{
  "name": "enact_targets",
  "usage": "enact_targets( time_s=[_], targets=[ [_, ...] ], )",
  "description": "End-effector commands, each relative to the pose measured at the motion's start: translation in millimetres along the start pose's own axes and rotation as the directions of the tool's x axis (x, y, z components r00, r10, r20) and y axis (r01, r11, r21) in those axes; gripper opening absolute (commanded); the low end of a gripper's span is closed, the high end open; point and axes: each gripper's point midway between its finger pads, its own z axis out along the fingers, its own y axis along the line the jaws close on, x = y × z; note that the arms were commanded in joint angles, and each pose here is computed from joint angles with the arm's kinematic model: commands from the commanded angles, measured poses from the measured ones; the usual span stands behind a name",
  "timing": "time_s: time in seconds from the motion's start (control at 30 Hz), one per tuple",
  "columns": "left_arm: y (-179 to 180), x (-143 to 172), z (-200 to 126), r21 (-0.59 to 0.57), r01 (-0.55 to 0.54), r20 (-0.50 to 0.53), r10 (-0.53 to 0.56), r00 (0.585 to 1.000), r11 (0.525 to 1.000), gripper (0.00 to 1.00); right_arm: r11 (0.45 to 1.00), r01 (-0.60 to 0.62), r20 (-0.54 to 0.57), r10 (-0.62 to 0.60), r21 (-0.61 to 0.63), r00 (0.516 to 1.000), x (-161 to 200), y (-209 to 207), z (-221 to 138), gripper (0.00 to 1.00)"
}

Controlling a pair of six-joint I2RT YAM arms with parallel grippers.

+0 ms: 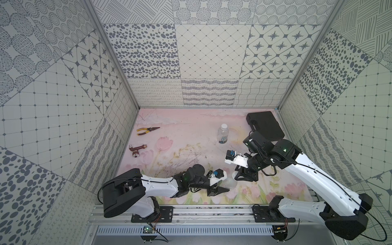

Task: Screw on the bottle caps
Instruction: Screw the bottle cap onto the plastic bottle.

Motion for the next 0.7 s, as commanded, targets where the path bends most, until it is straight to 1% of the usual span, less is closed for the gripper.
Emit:
enact_targets(
  time_s=[0.0,0.07,0.23,0.33,0.43,0.6,0.63,0.67],
  targets=[
    [10.5,-29.4,-7.7,-0.081,-0.040,0.112,0.049,0.993,0.996,0.50,0.998,-0.040,-0.006,0.040,-0.044,0.999,2.7,8.0,5.4,0.37],
    [9.8,-29.2,-7.6,-0.077,-0.041,0.111,0.049,0.993,0.996,0.50,0.999,-0.035,0.007,0.035,-0.041,0.999,0.7,8.6,5.3,0.40],
    [8.7,-26.1,-5.4,-0.064,-0.033,0.104,0.040,0.994,0.997,0.49,0.998,-0.045,0.014,0.046,-0.040,0.999,-2.8,9.4,4.4,0.39],
    [9.6,-27.3,-5.9,-0.071,-0.037,0.107,0.044,0.993,0.997,0.49,0.999,-0.046,0.003,0.046,-0.028,0.999,0.8,8.1,6.8,0.46],
    [9.6,-26.8,-5.9,-0.071,-0.036,0.104,0.043,0.994,0.997,0.49,0.999,-0.046,0.005,0.046,-0.019,0.999,1.7,7.5,6.7,0.48],
    [9.8,-27.1,-6.3,-0.073,-0.035,0.104,0.042,0.994,0.997,0.49,0.999,-0.047,0.015,0.047,-0.016,0.999,-0.9,7.0,5.4,0.49],
    [9.6,-26.9,-6.4,-0.072,-0.035,0.103,0.042,0.994,0.997,0.49,0.999,-0.045,0.016,0.045,-0.017,0.999,-1.5,7.1,5.2,0.49],
    [9.8,-27.0,-6.1,-0.072,-0.035,0.102,0.042,0.994,0.997,0.49,0.999,-0.045,0.020,0.046,-0.018,0.999,-2.3,7.2,5.2,0.46]
  ],
)
